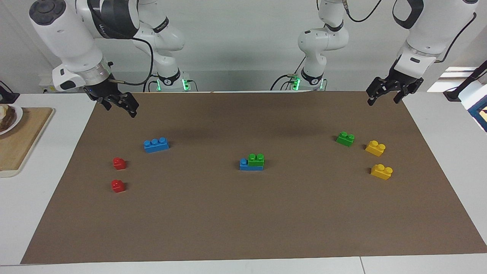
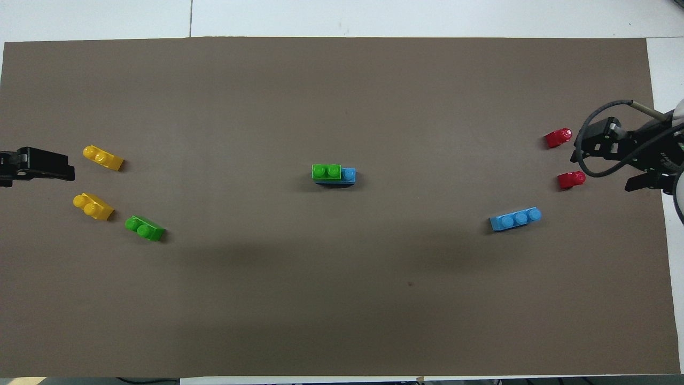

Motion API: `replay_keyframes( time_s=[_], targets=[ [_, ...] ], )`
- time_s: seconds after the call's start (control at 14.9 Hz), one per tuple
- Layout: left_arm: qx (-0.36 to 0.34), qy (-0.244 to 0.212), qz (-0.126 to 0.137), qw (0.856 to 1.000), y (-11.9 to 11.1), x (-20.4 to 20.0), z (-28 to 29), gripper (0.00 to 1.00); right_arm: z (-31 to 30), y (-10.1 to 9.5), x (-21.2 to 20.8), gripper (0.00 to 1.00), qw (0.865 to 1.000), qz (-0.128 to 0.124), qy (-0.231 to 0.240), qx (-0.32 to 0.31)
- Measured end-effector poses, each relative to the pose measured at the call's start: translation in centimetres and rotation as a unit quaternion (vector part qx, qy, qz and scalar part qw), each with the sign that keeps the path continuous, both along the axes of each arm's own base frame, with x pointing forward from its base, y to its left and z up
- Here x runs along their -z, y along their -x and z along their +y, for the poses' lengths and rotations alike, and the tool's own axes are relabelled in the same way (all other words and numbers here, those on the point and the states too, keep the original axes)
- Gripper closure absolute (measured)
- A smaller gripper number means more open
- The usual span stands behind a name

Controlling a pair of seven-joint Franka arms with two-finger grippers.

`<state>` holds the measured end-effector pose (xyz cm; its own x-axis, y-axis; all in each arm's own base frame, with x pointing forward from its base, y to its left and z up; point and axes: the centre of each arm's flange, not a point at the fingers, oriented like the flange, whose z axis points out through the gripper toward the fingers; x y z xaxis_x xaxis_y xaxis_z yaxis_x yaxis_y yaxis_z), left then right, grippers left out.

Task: Remove green block with left arm and hold with right
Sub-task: 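Move the left gripper and the right gripper toward the joined brick pair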

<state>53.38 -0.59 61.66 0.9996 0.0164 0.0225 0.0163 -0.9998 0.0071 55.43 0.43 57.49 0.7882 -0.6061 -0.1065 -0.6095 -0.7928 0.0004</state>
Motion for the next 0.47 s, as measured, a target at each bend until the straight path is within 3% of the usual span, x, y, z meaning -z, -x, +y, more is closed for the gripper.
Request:
replay_keyframes(
  time_s=[0.2, 0.47],
  targets=[
    [-0.018, 0.000, 0.000, 1.000, 0.0, 0.0, 0.1, 0.00, 2.4, -0.3, 1.5, 0.00, 0.986, 0.018, -0.033, 0.165],
    [-0.082, 0.002, 0.007, 0.997, 0.0, 0.8, -0.5, 0.00, 4.3, -1.6, 4.2, 0.00, 0.947, 0.071, -0.108, 0.295]
  ],
)
